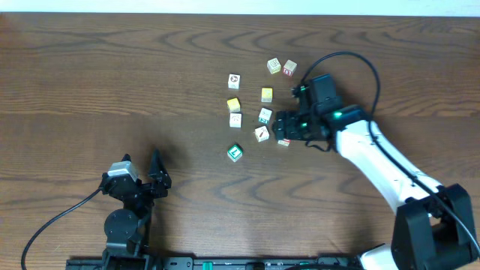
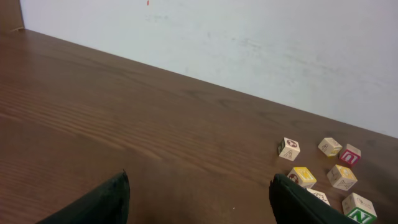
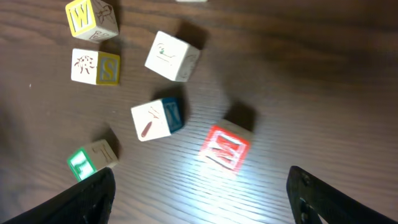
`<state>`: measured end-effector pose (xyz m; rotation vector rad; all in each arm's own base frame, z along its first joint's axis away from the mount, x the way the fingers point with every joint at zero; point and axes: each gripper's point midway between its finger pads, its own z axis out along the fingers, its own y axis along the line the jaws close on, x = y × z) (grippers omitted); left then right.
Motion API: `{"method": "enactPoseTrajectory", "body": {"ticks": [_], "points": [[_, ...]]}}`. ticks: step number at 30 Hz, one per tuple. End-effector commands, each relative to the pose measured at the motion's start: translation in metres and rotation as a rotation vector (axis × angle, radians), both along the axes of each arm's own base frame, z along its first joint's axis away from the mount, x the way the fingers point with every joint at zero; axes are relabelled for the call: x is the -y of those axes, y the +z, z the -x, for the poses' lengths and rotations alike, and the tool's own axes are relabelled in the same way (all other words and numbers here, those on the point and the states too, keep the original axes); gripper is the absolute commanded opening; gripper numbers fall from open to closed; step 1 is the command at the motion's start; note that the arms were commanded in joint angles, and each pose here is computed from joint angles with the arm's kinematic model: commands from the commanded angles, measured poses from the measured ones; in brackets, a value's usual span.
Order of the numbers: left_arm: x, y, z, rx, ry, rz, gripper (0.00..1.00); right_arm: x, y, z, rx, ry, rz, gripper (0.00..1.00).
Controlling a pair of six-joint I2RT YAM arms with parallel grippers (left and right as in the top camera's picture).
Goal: Lift 5 blocks
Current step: 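Move the right gripper forward over the block cluster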
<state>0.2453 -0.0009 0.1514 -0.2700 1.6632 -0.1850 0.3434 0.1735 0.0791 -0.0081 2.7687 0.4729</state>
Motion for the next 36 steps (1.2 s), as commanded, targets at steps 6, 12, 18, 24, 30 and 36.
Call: {"method": "enactPoseTrajectory", "body": {"ticks": [6,12,18,24,30,36], "points": [[-0.003,-0.019,0.001,-0.061,0.016,-0.010,0.72,-0.009,-0.033,0.010,-0.059,-0.261,0.118,0.78],[-0.003,-0.019,0.001,-0.061,0.015,-0.010,0.72,-0.004,-0.059,0.013,-0.099,-0.350,0.174,0.77],[-0.003,-0.019,0.001,-0.061,0.016,-0.010,0.72,0.002,-0.067,0.006,-0.086,-0.365,0.198,0.79],[-0.003,-0.018,0.001,-0.061,0.016,-0.010,0.72,0.009,-0.064,-0.003,-0.042,-0.344,0.224,0.68],[-0.003,-0.019,0.001,-0.061,0.015,-0.010,0.72,0.013,-0.062,-0.008,-0.012,-0.348,0.245,0.50],[-0.003,-0.019,0.001,-0.061,0.016,-0.010,0.72,0.014,-0.061,-0.010,0.003,-0.327,0.259,0.36]]}}
